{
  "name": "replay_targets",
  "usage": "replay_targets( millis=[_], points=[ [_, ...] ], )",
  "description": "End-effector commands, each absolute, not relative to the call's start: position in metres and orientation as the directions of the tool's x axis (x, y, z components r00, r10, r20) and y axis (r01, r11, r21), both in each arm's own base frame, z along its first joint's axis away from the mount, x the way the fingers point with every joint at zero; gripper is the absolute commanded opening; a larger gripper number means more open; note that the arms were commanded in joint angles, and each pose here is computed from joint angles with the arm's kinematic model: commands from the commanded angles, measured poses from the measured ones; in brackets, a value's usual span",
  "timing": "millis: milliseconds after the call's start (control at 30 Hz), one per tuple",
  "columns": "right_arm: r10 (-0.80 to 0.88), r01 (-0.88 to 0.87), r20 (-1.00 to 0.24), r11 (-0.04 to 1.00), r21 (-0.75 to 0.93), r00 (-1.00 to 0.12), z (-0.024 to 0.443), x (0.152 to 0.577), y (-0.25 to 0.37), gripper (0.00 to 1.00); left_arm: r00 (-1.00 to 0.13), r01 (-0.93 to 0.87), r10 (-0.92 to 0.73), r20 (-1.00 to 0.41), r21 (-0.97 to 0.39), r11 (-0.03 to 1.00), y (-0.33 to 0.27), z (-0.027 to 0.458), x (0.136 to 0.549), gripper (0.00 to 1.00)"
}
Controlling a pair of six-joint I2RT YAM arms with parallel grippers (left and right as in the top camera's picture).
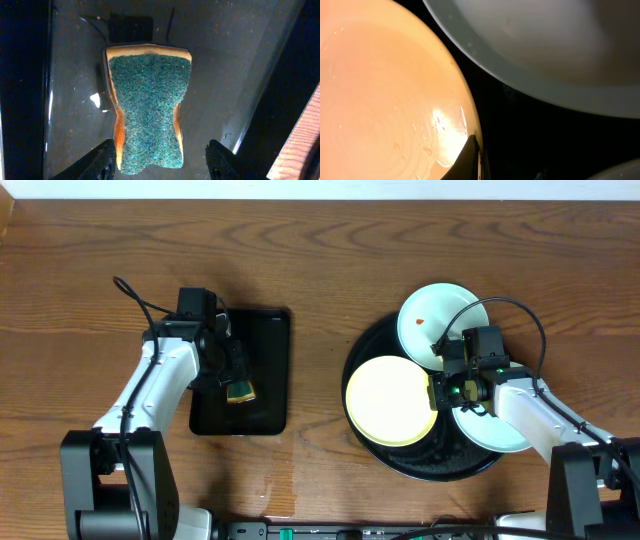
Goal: Clean dirty plates on tray and stack at the side
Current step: 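Lift the yellow plate with the right gripper and set it right of the tray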
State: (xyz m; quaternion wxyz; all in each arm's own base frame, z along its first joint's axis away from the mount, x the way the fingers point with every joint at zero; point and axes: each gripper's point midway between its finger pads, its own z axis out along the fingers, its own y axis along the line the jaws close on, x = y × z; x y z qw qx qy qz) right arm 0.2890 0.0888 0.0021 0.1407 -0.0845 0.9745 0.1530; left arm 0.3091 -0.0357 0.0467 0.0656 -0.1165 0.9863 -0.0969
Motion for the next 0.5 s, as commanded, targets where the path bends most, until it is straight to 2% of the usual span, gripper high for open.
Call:
replay_targets(
  millis=[0, 200, 467],
  points=[
    [-0.142, -0.247, -0.281, 0.889, 0.385, -0.949, 0.006, 0.277, 0.113, 0.01, -0.965, -0.213, -0.237, -0.11, -0.192, 0.958, -0.031, 0.046, 0.307, 0.59],
    [-0.129, -0.291, -0.43, 0.895, 0.336, -0.893, 0.048, 0.299, 0.111, 0.01, -0.965, -0.213, -0.237, -0.11, -0.192, 0.958, -0.031, 0.046, 0.307, 0.59],
    [-0.152, -0.239, -0.649, 0.97, 0.047, -0.745, 0.105, 0.332, 0.068, 0.01, -0.965, -0.213, -0.237, -0.11, -0.192, 0.958, -0.031, 0.046, 0.307, 0.59]
  ],
)
